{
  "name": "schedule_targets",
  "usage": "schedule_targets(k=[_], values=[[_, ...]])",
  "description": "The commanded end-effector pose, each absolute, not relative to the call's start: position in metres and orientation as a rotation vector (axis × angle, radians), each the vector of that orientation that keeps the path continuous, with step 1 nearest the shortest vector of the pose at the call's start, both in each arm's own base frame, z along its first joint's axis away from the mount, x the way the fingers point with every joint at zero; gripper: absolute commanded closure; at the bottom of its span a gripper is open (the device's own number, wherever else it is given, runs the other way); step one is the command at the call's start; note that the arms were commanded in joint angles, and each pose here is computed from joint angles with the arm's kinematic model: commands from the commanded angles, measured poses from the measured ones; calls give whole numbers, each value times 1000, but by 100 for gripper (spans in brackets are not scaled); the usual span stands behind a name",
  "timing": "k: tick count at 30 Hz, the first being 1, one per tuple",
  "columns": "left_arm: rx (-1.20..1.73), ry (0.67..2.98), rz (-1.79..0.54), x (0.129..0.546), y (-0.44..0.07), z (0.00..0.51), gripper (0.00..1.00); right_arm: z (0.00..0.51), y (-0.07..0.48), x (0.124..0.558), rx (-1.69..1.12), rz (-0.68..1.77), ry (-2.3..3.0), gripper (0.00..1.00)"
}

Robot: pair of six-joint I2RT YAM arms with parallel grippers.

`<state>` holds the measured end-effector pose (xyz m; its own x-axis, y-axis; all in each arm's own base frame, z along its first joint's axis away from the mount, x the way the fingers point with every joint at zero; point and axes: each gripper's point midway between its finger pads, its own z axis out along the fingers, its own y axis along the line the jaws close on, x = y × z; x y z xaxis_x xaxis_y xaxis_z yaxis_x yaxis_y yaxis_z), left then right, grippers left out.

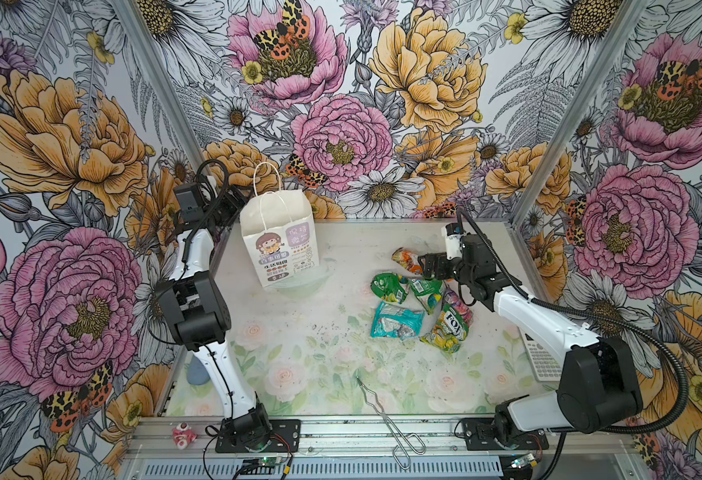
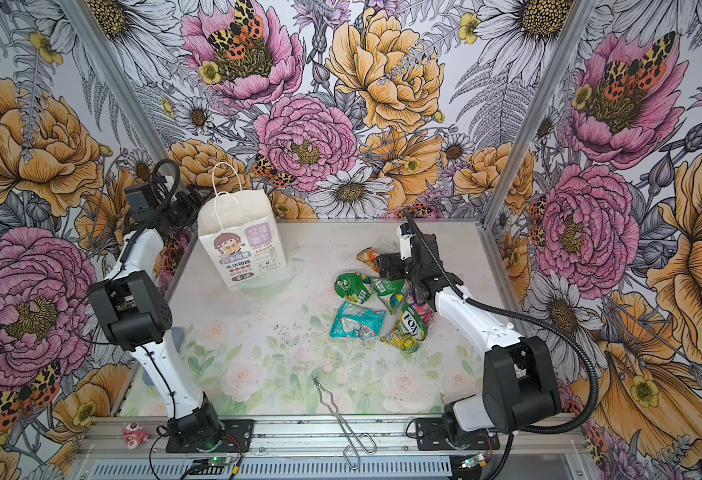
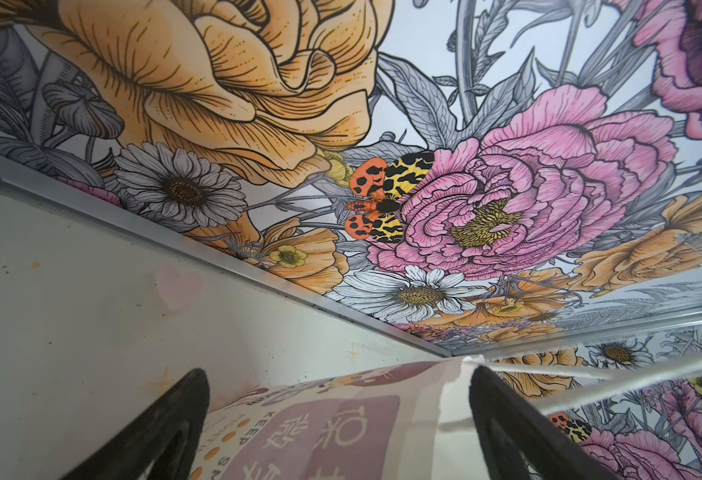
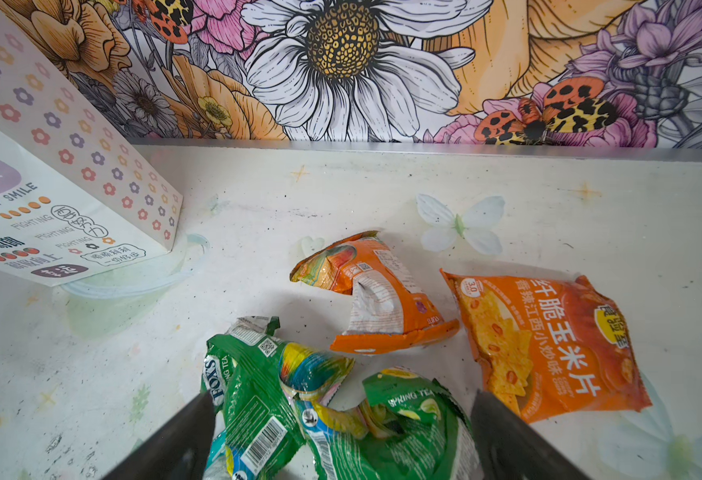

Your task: Place the snacks into the paper bag

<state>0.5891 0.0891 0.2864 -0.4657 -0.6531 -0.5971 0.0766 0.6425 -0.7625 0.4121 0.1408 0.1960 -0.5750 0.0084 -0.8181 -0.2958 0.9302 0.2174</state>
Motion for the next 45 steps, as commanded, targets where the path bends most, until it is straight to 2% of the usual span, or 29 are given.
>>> schedule_targets(k=[1, 11, 17, 27, 38, 45], values=[[-404, 1835, -955, 581, 75, 306, 1, 188, 142, 411, -205, 407, 2166, 3], [-403, 1835, -918, 565, 58, 305, 1, 187, 146, 411, -221, 428, 2168, 2], [-406, 1851, -923, 556, 48, 296, 1, 187, 173, 415, -285, 529, 2175, 3], [-413, 1832, -899, 525, 43, 302, 1, 205, 264, 420, -494, 744, 2043, 3], [-439, 1846, -907, 518, 42, 292, 1, 216, 377, 409, -669, 1099, 1902, 3], [-429, 1842, -915, 518, 40, 293, 1, 203, 417, 432, -537, 1205, 1828, 5]])
